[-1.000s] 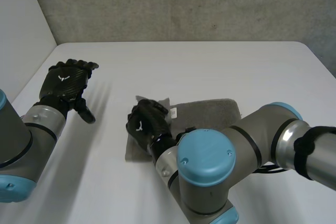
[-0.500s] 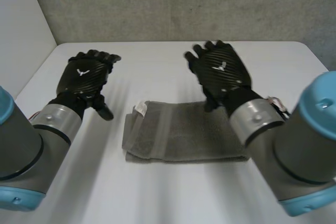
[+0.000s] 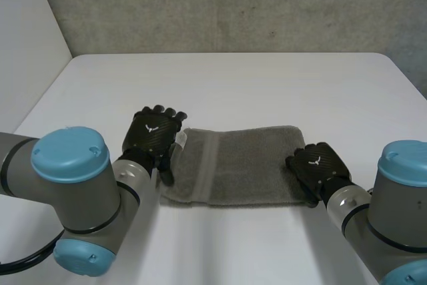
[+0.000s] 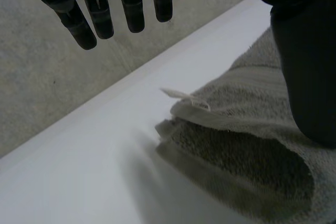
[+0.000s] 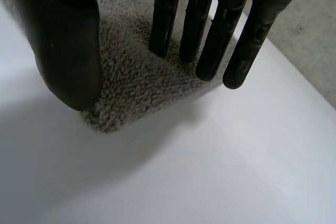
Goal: Fold the towel.
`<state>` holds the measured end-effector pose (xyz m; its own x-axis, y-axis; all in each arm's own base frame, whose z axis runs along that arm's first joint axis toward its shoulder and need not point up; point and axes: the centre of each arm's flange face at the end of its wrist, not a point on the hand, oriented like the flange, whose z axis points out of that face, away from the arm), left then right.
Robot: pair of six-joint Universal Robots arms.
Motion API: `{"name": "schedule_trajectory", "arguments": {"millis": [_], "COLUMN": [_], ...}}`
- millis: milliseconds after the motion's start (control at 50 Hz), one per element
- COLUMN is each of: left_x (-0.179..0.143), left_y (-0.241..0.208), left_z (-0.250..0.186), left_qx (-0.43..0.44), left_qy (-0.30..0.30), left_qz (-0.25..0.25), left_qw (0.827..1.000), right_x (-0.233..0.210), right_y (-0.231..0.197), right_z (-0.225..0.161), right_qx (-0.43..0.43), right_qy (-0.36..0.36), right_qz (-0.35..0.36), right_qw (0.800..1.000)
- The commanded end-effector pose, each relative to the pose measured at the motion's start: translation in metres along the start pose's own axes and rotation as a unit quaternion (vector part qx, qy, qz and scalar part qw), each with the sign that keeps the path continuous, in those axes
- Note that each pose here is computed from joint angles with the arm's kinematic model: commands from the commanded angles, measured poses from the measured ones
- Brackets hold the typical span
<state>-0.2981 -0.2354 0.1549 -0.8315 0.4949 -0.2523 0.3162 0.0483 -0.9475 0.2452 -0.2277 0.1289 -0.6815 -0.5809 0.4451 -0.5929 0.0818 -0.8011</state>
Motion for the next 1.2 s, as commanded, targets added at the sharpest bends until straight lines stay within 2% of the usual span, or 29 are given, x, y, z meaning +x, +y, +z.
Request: {"name": "schedule_trajectory", "arguments": {"millis": [20, 120, 240, 320, 340, 380, 400, 440, 460, 480, 520, 540, 560, 600, 620, 660, 720, 840, 880, 900, 920, 940, 980, 1000, 1040, 1100, 1140, 1160, 1200], "left_x": [0.003, 0.004, 0.004, -0.001, -0.001, -0.009, -0.009, -0.020, -0.020, -0.030, -0.041, -0.052, -0.052, -0.070, -0.070, -0.081, -0.083, -0.084, -0.082, -0.082, -0.082, -0.082, -0.078, -0.078, -0.073, -0.069, -0.055, -0.055, -0.042], "left_y": [0.012, 0.011, 0.001, -0.026, -0.026, -0.044, -0.044, -0.063, -0.063, -0.070, -0.075, -0.081, -0.081, -0.089, -0.089, -0.091, -0.089, -0.085, -0.083, -0.083, -0.082, -0.082, -0.081, -0.081, -0.078, -0.078, -0.074, -0.074, -0.068], "left_z": [-0.001, -0.002, -0.006, -0.014, -0.014, -0.019, -0.019, -0.025, -0.025, -0.027, -0.029, -0.031, -0.032, -0.036, -0.036, -0.038, -0.038, -0.036, -0.035, -0.035, -0.035, -0.035, -0.034, -0.034, -0.032, -0.031, -0.029, -0.029, -0.025], "left_qx": [-0.018, -0.016, -0.004, 0.032, 0.032, 0.058, 0.058, 0.086, 0.086, 0.095, 0.103, 0.111, 0.111, 0.125, 0.125, 0.130, 0.128, 0.123, 0.121, 0.121, 0.120, 0.120, 0.118, 0.118, 0.115, 0.115, 0.110, 0.110, 0.102], "left_qy": [0.006, 0.009, 0.009, 0.002, 0.002, -0.011, -0.011, -0.031, -0.031, -0.049, -0.069, -0.086, -0.086, -0.114, -0.114, -0.130, -0.131, -0.129, -0.126, -0.126, -0.126, -0.126, -0.119, -0.119, -0.106, -0.095, -0.072, -0.072, -0.053], "left_qz": [-0.001, -0.002, -0.005, -0.009, -0.009, -0.012, -0.012, -0.016, -0.016, -0.019, -0.021, -0.024, -0.024, -0.029, -0.029, -0.033, -0.036, -0.052, -0.056, -0.056, -0.056, -0.056, -0.056, -0.056, -0.055, -0.057, -0.062, -0.062, -0.064], "left_qw": [1.000, 1.000, 1.000, 0.999, 0.999, 0.998, 0.998, 0.996, 0.996, 0.994, 0.992, 0.990, 0.990, 0.985, 0.985, 0.982, 0.982, 0.983, 0.983, 0.983, 0.983, 0.983, 0.984, 0.984, 0.986, 0.987, 0.989, 0.989, 0.991], "right_x": [-0.001, 0.004, 0.019, 0.021, 0.021, -0.007, -0.007, -0.041, -0.041, -0.060, -0.078, -0.099, -0.099, -0.135, -0.136, -0.161, -0.170, -0.167, -0.147, -0.146, -0.131, -0.131, -0.098, -0.098, -0.062, -0.049, -0.030, -0.030, -0.018], "right_y": [0.007, 0.003, -0.014, -0.050, -0.050, -0.079, -0.079, -0.103, -0.103, -0.107, -0.108, -0.107, -0.107, -0.102, -0.102, -0.087, -0.083, -0.093, -0.120, -0.120, -0.133, -0.133, -0.146, -0.146, -0.145, -0.141, -0.129, -0.129, -0.115], "right_z": [0.009, 0.012, 0.014, 0.005, 0.005, -0.003, -0.003, -0.011, -0.011, -0.010, -0.010, -0.011, -0.011, -0.015, -0.015, -0.011, -0.009, -0.002, -0.007, -0.007, -0.012, -0.012, -0.013, -0.013, -0.005, -0.002, 0.001, 0.001, 0.005], "right_qx": [-0.010, -0.001, 0.033, 0.087, 0.087, 0.139, 0.140, 0.185, 0.185, 0.197, 0.208, 0.221, 0.221, 0.251, 0.251, 0.260, 0.264, 0.282, 0.312, 0.312, 0.323, 0.323, 0.321, 0.321, 0.296, 0.277, 0.224, 0.224, 0.172], "right_qy": [0.003, 0.020, 0.075, 0.098, 0.098, 0.076, 0.076, 0.049, 0.049, 0.031, 0.012, -0.015, -0.015, -0.074, -0.074, -0.121, -0.136, -0.123, -0.080, -0.079, -0.056, -0.056, -0.021, -0.021, 0.002, 0.003, -0.004, -0.004, -0.011], "right_qz": [0.002, 0.000, -0.016, -0.090, -0.090, -0.151, -0.151, -0.206, -0.206, -0.231, -0.254, -0.280, -0.280, -0.320, -0.321, -0.346, -0.351, -0.322, -0.258, -0.258, -0.212, -0.211, -0.104, -0.104, -0.009, 0.029, 0.085, 0.085, 0.132], "right_qw": [1.000, 1.000, 0.997, 0.987, 0.987, 0.976, 0.976, 0.960, 0.960, 0.952, 0.944, 0.934, 0.934, 0.910, 0.910, 0.893, 0.888, 0.896, 0.911, 0.911, 0.921, 0.921, 0.941, 0.941, 0.955, 0.960, 0.971, 0.971, 0.976]}}
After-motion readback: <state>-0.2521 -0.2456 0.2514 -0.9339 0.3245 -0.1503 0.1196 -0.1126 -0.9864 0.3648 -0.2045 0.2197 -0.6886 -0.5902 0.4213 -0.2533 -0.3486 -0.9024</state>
